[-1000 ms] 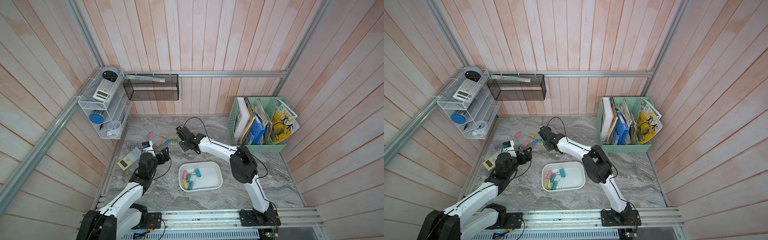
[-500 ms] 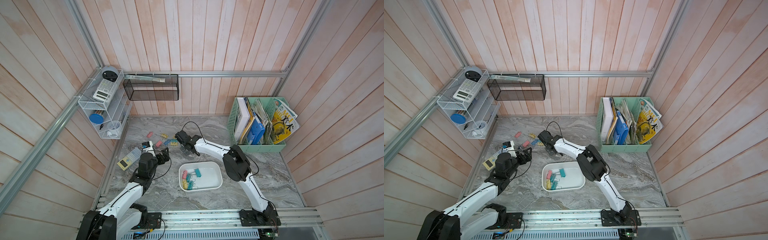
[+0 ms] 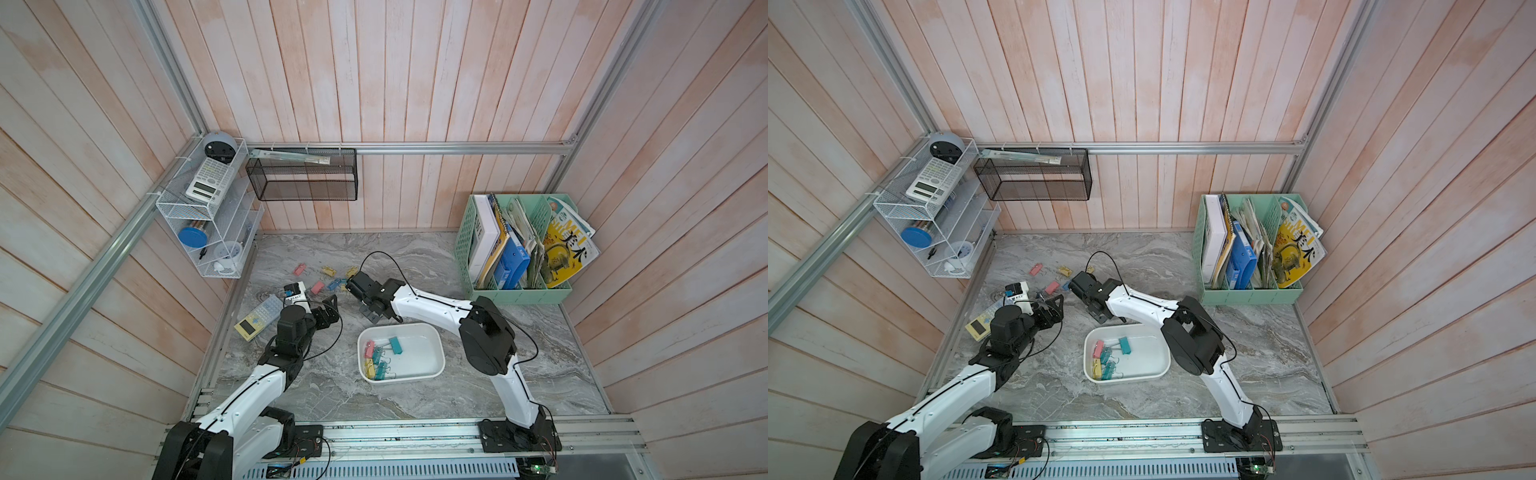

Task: Put the binder clips in the storage box
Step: Pick up the binder clip at the center of the board, then place the binder clip in the storage box.

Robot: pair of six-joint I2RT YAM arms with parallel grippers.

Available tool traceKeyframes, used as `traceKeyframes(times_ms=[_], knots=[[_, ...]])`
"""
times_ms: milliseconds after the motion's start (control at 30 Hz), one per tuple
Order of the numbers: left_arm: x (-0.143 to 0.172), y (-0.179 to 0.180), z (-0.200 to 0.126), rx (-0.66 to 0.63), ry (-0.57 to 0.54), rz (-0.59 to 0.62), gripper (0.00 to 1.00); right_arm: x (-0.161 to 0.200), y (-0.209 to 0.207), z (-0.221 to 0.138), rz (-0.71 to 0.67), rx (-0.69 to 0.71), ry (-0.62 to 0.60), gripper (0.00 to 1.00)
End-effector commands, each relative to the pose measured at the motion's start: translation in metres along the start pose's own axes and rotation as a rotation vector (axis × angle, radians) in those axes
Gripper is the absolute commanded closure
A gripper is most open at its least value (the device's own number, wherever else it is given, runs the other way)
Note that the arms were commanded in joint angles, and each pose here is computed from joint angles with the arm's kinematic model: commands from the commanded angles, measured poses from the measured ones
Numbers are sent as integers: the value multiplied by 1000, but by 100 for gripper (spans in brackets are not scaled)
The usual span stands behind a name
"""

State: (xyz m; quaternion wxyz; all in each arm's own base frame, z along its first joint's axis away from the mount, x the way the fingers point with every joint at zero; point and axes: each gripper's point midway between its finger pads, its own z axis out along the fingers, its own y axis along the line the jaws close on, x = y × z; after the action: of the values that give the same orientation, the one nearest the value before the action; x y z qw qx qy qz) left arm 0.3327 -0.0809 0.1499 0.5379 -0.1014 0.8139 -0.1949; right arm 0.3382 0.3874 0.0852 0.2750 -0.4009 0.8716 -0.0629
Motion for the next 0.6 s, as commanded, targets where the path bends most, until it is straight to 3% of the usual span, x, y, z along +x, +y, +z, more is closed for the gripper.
traceKeyframes(times_ms=[0, 133, 400, 567], knots=[[-6, -8, -1, 28, -14, 16, 0, -14, -11, -41, 118, -52, -88, 99], [-7, -8, -1, 30, -17, 16, 0, -18, -18, -90, 290, -154, -184, 100], [-5, -10, 1, 40, -9, 18, 0, 15, -13, -168, 767, -551, -401, 100], [-5, -11, 1, 45, -6, 19, 0, 70, 8, -166, 875, -684, -305, 100]])
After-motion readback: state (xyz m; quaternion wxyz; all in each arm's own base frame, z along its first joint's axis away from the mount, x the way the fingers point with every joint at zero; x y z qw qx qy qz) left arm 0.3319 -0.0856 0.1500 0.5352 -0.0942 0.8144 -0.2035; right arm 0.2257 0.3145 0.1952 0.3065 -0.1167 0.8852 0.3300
